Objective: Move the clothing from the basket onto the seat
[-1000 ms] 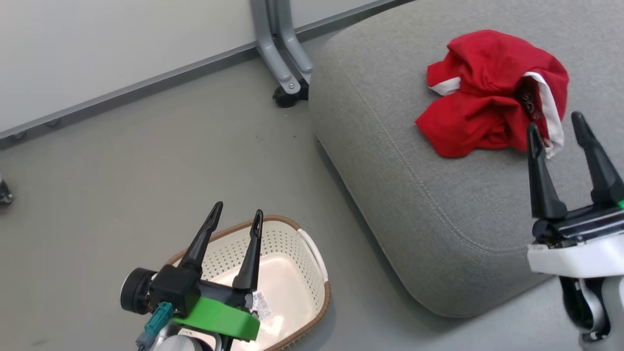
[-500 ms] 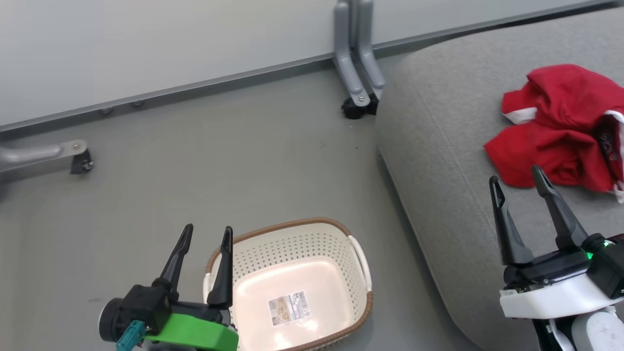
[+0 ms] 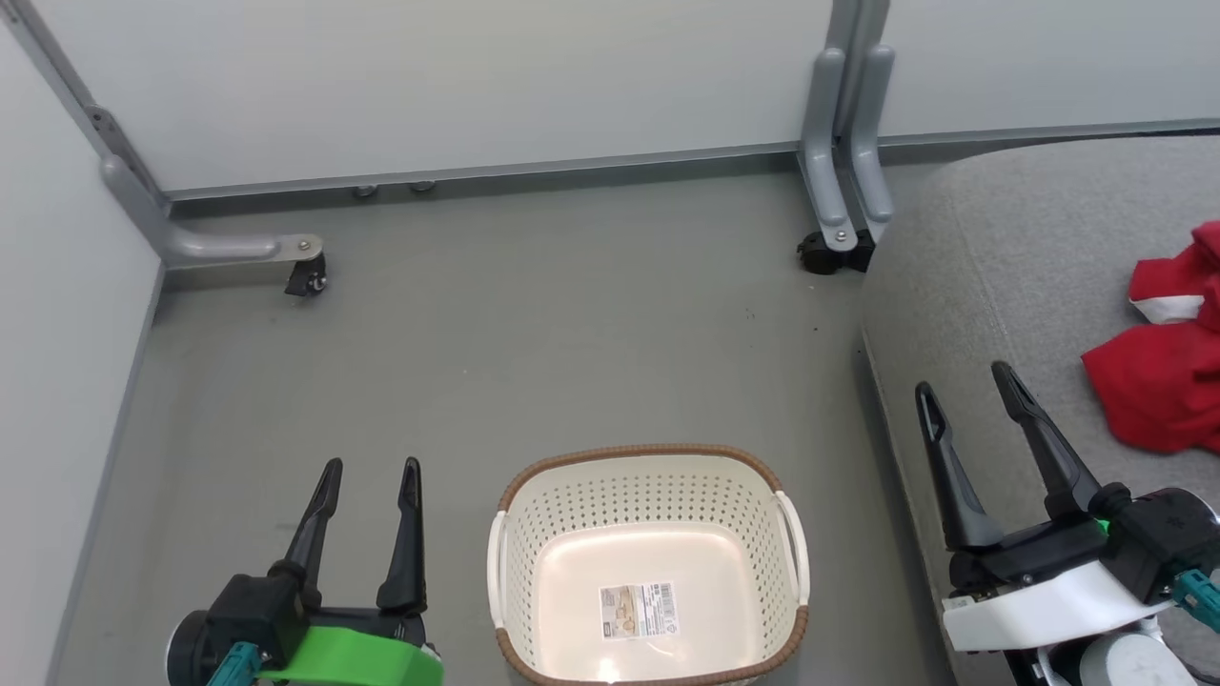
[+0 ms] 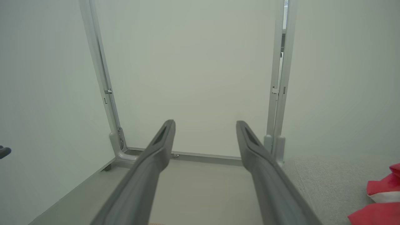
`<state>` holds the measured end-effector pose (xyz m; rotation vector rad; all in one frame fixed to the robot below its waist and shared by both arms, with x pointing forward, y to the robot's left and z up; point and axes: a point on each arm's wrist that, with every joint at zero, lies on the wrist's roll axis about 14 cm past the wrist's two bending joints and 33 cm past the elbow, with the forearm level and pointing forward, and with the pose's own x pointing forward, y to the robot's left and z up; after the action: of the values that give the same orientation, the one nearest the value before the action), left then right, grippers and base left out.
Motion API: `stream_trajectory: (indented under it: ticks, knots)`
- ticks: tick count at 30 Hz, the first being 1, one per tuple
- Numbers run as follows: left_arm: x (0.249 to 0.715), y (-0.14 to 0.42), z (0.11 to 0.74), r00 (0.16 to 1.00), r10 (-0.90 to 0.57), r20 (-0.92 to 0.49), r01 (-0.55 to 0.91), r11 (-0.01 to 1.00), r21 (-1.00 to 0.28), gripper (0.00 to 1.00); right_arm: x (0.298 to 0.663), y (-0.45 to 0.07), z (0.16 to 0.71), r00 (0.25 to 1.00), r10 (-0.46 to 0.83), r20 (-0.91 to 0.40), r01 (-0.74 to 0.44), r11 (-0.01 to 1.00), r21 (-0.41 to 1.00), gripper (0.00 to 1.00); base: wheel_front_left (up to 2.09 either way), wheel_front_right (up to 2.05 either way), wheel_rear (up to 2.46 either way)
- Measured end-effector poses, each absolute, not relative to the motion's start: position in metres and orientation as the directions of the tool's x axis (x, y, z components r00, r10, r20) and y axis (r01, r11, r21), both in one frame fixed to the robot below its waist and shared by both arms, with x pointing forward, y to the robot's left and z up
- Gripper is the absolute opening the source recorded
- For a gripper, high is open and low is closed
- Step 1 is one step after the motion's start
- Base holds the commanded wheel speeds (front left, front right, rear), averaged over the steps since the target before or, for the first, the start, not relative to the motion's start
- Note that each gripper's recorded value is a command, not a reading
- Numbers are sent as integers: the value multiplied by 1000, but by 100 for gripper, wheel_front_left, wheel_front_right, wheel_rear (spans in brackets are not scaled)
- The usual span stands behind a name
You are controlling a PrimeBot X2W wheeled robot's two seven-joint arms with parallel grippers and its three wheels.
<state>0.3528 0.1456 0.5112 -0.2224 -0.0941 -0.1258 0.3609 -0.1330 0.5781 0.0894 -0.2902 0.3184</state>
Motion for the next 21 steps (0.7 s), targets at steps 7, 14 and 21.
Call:
stream_trajectory:
  ticks: [7, 14, 21]
  knots:
    - [337, 165, 511, 993, -51, 106, 73, 974, -216, 100, 366, -108, 579, 886, 354, 300, -385, 922, 49, 100, 0, 0, 0]
    - [327, 177, 512, 994, -6, 108, 29, 976, -215, 100, 368, -95, 581, 873, 380, 307, -414, 909, 53, 100, 0, 0, 0]
    - [331, 170, 510, 994, -28, 103, 49, 978, -204, 100, 368, -117, 562, 917, 306, 255, -333, 940, 68, 100, 0, 0, 0]
